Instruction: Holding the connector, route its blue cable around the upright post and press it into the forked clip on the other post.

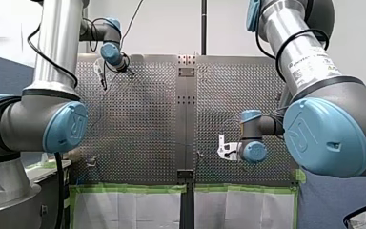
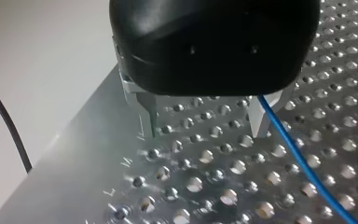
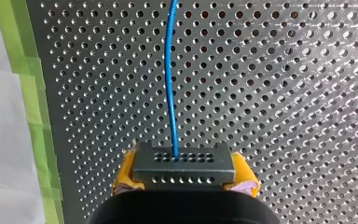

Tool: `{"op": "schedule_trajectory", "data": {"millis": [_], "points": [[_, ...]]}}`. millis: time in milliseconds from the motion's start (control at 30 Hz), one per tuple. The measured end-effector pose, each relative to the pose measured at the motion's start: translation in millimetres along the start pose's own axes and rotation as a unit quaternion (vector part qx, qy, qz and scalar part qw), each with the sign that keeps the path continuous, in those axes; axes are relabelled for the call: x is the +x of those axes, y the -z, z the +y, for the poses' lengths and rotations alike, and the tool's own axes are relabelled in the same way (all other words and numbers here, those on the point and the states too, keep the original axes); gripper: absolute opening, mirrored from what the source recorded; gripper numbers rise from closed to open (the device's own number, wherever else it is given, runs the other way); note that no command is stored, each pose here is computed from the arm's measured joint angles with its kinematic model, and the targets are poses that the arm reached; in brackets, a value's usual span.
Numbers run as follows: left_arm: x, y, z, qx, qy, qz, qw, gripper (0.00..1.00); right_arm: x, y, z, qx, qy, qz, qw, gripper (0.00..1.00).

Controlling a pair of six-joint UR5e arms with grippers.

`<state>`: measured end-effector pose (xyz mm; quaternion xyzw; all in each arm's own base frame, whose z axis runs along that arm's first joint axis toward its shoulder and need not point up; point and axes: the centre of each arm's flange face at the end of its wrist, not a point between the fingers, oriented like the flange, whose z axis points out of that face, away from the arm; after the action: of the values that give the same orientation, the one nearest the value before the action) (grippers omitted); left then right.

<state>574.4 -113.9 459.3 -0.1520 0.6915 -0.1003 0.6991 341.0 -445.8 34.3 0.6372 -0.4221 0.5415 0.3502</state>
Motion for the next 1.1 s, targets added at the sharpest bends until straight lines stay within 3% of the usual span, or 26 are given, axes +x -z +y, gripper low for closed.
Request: {"op": "schedule_trajectory", "data": {"millis": [267, 567, 833, 1100], "points": [[16.8, 0.8, 9.7, -0.003, 0.003, 0.001, 1.0, 0.98, -0.1, -0.1, 0.0, 0.0, 0.0002, 0.0, 1.0, 0.0], [39.4, 1.2, 29.2, -0.004, 0.024, 0.0, 0.9997, 0.98, -0.2, 0.0, -1.3, 0.001, 0.0007, 0.001, 1.0, 0.0], [48.8, 1.5, 29.6, 0.021, 0.053, 0.001, 0.9984, 0.98, -0.1, 0.3, -2.6, 0.002, 0.0015, 0.001, 1.0, 0.0], [52.4, 1.6, 39.8, 0.024, 0.074, 0.012, 0.9969, 0.98, 0.0, 0.4, -2.8, 0.002, 0.002, 0.001, 1.0, 0.0]]}}
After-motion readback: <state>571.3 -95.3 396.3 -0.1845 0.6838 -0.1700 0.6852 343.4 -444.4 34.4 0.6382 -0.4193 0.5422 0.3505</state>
